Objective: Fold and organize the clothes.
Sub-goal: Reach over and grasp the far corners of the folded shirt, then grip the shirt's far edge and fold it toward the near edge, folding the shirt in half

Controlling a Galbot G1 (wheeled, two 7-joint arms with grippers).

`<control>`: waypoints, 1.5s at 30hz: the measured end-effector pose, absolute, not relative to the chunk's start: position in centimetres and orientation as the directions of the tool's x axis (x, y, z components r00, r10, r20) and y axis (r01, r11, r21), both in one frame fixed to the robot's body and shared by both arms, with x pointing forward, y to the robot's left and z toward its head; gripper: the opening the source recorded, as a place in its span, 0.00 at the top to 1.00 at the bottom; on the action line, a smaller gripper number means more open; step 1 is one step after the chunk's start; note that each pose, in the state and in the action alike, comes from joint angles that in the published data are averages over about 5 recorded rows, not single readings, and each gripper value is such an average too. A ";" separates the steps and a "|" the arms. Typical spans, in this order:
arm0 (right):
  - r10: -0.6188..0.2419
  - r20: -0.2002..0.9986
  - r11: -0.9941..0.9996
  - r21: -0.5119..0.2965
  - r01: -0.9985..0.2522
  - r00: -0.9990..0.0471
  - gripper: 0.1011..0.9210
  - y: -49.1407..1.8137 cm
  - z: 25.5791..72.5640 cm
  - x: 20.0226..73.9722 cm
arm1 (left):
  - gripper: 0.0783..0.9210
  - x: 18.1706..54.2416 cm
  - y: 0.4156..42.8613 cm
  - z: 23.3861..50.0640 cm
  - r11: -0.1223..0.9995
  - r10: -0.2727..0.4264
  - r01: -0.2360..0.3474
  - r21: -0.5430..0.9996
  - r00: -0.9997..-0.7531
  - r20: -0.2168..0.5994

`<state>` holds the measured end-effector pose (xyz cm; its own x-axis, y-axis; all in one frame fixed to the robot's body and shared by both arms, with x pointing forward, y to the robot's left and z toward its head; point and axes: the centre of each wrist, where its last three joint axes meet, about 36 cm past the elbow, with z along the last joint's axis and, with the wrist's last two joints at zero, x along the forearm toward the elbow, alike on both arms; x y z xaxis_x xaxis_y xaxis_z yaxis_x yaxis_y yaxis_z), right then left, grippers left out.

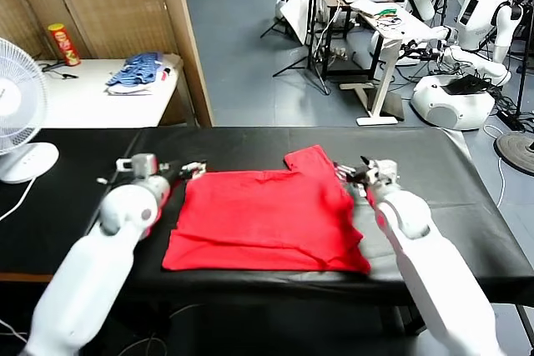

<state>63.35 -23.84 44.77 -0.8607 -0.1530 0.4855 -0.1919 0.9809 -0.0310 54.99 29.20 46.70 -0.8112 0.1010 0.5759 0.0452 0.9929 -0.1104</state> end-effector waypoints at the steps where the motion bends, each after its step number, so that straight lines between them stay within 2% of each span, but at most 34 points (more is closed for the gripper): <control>1: -0.154 0.492 0.981 -0.027 -0.191 -0.857 0.15 -23.6 44.6 63.8 | 0.15 55.1 29.2 46.4 0.992 0.103 0.044 -0.114 -0.807 0.582; 7: -0.161 0.523 0.981 -0.012 -0.196 -0.837 0.15 -22.0 43.5 65.2 | 0.15 55.6 29.4 45.3 0.990 0.116 0.042 -0.135 -0.790 0.602; 10: -0.165 0.537 0.981 -0.001 -0.196 -0.827 0.19 -21.5 43.0 65.6 | 0.15 56.0 29.5 45.0 0.990 0.115 0.041 -0.136 -0.790 0.603; 13: -0.169 0.547 0.980 0.007 -0.197 -0.820 0.34 -21.0 42.6 65.7 | 0.15 56.3 29.7 44.6 0.990 0.113 0.039 -0.134 -0.793 0.599; 15: -0.170 0.551 0.981 0.012 -0.196 -0.817 0.48 -20.9 42.4 65.7 | 0.16 56.6 29.8 44.3 0.990 0.109 0.033 -0.136 -0.793 0.600; 18: -0.172 0.554 0.981 0.020 -0.193 -0.815 0.68 -20.8 42.2 65.6 | 0.29 56.9 30.0 43.8 0.989 0.105 0.023 -0.143 -0.791 0.603; 21: -0.173 0.551 0.981 0.027 -0.190 -0.817 0.87 -20.9 42.1 65.5 | 0.48 57.1 30.2 43.5 0.989 0.104 0.016 -0.150 -0.790 0.604; 24: -0.175 0.540 0.982 0.034 -0.186 -0.824 0.97 -21.0 42.1 65.3 | 0.68 57.3 30.2 43.3 0.988 0.109 0.018 -0.155 -0.789 0.604; 27: -0.177 0.524 0.983 0.047 -0.179 -0.833 0.97 -21.3 42.2 65.0 | 0.87 57.2 30.1 43.3 0.987 0.118 0.027 -0.159 -0.790 0.601; 30: -0.187 0.505 0.982 0.067 -0.177 -0.842 0.97 -21.7 42.7 64.4 | 0.95 57.1 29.9 43.5 0.986 0.127 0.037 -0.160 -0.792 0.597; 34: -0.203 0.469 0.979 0.088 -0.184 -0.859 0.97 -22.3 43.9 63.0 | 0.94 56.6 29.9 44.1 0.987 0.129 0.047 -0.154 -0.801 0.584; 39: -0.228 0.409 0.974 0.103 -0.204 -0.883 0.97 -23.9 45.9 59.8 | 0.94 55.4 30.0 45.8 0.989 0.124 0.058 -0.136 -0.827 0.549; 45: -0.238 0.367 0.971 0.067 -0.229 -0.899 0.97 -25.8 47.4 54.7 | 0.94 52.6 30.0 48.0 0.992 0.120 0.079 -0.102 -0.857 0.501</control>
<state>54.74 -25.80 47.36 -0.8994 -0.2376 0.3668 -0.2292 0.9711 0.0668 52.56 30.04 47.98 -0.8570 0.1200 0.5011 0.0789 0.9916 -0.1025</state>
